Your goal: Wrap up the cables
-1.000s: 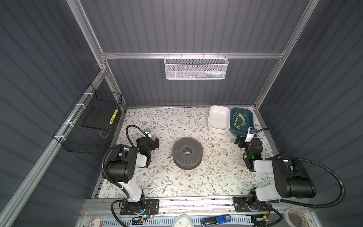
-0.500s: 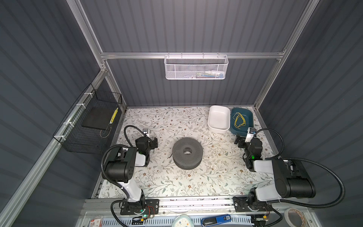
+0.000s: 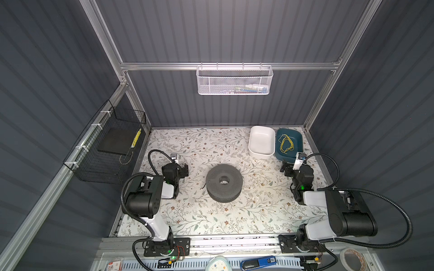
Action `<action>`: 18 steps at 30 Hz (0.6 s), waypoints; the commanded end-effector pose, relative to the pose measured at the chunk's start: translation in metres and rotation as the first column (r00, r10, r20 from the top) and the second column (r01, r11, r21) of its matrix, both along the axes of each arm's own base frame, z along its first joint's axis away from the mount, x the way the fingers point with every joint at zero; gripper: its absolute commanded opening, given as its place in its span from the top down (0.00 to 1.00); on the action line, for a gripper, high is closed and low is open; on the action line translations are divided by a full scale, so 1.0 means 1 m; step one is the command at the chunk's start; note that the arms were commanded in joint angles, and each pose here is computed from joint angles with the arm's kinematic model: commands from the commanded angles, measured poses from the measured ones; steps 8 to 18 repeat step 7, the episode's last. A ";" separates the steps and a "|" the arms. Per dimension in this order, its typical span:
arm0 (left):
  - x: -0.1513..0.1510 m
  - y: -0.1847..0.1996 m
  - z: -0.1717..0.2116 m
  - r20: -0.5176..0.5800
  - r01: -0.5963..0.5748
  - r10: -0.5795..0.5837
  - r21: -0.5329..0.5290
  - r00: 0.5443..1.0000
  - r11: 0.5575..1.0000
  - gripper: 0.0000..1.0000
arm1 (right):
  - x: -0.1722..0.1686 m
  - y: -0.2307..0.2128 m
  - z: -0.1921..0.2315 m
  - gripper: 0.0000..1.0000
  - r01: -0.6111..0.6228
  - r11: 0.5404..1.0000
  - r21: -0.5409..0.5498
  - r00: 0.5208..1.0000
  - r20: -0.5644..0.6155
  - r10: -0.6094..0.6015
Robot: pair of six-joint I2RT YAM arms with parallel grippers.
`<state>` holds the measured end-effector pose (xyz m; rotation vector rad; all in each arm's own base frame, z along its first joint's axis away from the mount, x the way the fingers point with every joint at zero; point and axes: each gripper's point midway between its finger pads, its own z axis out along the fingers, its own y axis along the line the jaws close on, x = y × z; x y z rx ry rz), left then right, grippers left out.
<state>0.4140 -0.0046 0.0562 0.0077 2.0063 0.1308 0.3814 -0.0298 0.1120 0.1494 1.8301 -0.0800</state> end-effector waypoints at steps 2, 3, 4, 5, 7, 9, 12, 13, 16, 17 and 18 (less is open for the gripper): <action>0.004 -0.002 0.008 0.024 0.006 -0.006 -0.018 1.000 1.000 0.01 | 0.005 -0.001 0.006 0.01 -0.001 1.000 0.010 1.000 0.015 0.001; 0.004 -0.002 0.007 0.023 0.006 -0.006 -0.017 1.000 1.000 0.01 | 0.005 -0.001 0.007 0.01 -0.002 1.000 0.010 1.000 0.017 0.002; 0.003 -0.002 0.007 0.022 0.005 -0.005 -0.018 1.000 1.000 0.01 | 0.005 -0.001 0.007 0.01 -0.002 1.000 0.009 1.000 0.019 0.002; 0.004 -0.002 0.007 0.022 0.006 -0.006 -0.018 1.000 1.000 0.01 | 0.004 -0.001 0.007 0.01 -0.001 1.000 0.009 1.000 0.018 0.001; 0.004 -0.002 0.007 0.023 0.007 -0.006 -0.018 1.000 1.000 0.01 | 0.003 -0.001 0.008 0.01 0.001 1.000 0.006 1.000 0.025 -0.001; 0.004 -0.002 0.007 0.023 0.007 -0.006 -0.018 1.000 1.000 0.01 | 0.003 -0.001 0.008 0.01 0.001 1.000 0.006 1.000 0.025 -0.001; 0.004 -0.002 0.007 0.023 0.007 -0.006 -0.018 1.000 1.000 0.01 | 0.003 -0.001 0.008 0.01 0.001 1.000 0.006 1.000 0.025 -0.001; 0.004 -0.002 0.007 0.023 0.007 -0.006 -0.018 1.000 1.000 0.01 | 0.003 -0.001 0.008 0.01 0.001 1.000 0.006 1.000 0.025 -0.001; 0.004 -0.002 0.007 0.023 0.007 -0.006 -0.018 1.000 1.000 0.01 | 0.003 -0.001 0.008 0.01 0.001 1.000 0.006 1.000 0.025 -0.001; 0.004 -0.002 0.007 0.023 0.007 -0.006 -0.018 1.000 1.000 0.01 | 0.003 -0.001 0.008 0.01 0.001 1.000 0.006 1.000 0.025 -0.001; 0.004 -0.002 0.007 0.023 0.007 -0.006 -0.018 1.000 1.000 0.01 | 0.003 -0.001 0.008 0.01 0.001 1.000 0.006 1.000 0.025 -0.001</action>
